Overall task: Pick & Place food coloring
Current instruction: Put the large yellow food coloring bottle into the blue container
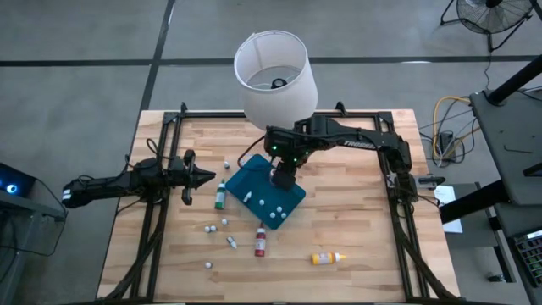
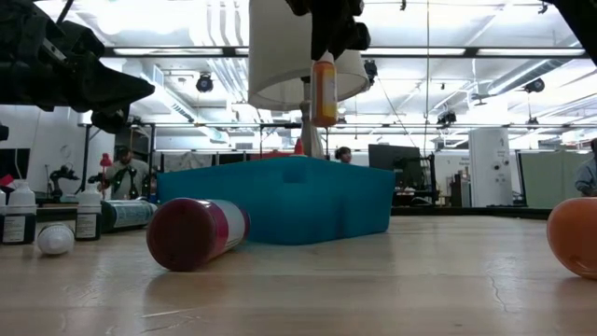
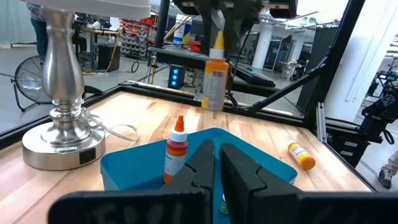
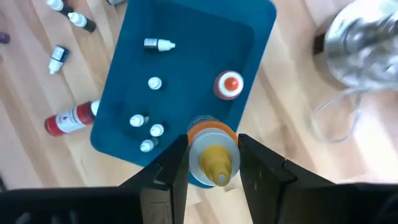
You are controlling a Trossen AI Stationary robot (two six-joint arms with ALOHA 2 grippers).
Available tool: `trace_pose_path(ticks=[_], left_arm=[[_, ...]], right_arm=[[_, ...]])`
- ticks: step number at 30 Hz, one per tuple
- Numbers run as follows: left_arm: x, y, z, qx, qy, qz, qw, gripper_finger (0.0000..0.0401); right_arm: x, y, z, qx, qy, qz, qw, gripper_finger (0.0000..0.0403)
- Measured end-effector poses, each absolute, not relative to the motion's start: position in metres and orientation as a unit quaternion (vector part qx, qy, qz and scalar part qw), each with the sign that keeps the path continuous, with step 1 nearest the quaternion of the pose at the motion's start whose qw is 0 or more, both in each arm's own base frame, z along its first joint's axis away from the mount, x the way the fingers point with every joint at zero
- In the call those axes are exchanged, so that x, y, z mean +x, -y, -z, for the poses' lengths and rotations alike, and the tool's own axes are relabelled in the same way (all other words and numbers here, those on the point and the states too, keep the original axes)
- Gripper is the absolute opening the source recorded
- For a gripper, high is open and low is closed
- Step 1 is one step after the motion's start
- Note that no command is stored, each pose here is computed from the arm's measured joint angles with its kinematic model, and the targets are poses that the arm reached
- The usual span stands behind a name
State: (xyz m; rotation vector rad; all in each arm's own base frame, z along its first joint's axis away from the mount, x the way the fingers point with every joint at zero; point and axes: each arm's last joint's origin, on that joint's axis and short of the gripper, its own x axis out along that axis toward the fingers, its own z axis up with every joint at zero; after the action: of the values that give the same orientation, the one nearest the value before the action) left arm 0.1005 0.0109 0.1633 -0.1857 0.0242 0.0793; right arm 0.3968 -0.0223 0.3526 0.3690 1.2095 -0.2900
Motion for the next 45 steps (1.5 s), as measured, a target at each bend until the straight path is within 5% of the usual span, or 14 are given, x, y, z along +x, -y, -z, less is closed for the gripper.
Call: trace_pose_path(ticks=[45], left_arm=[[0.101,-0.011,-0.163,-0.093,-0.012,-0.039,0.995,0.0]], right_arm=[[0.407,0.015,-0.258,0.204,-0.556,0.228,0.773,0.0107]])
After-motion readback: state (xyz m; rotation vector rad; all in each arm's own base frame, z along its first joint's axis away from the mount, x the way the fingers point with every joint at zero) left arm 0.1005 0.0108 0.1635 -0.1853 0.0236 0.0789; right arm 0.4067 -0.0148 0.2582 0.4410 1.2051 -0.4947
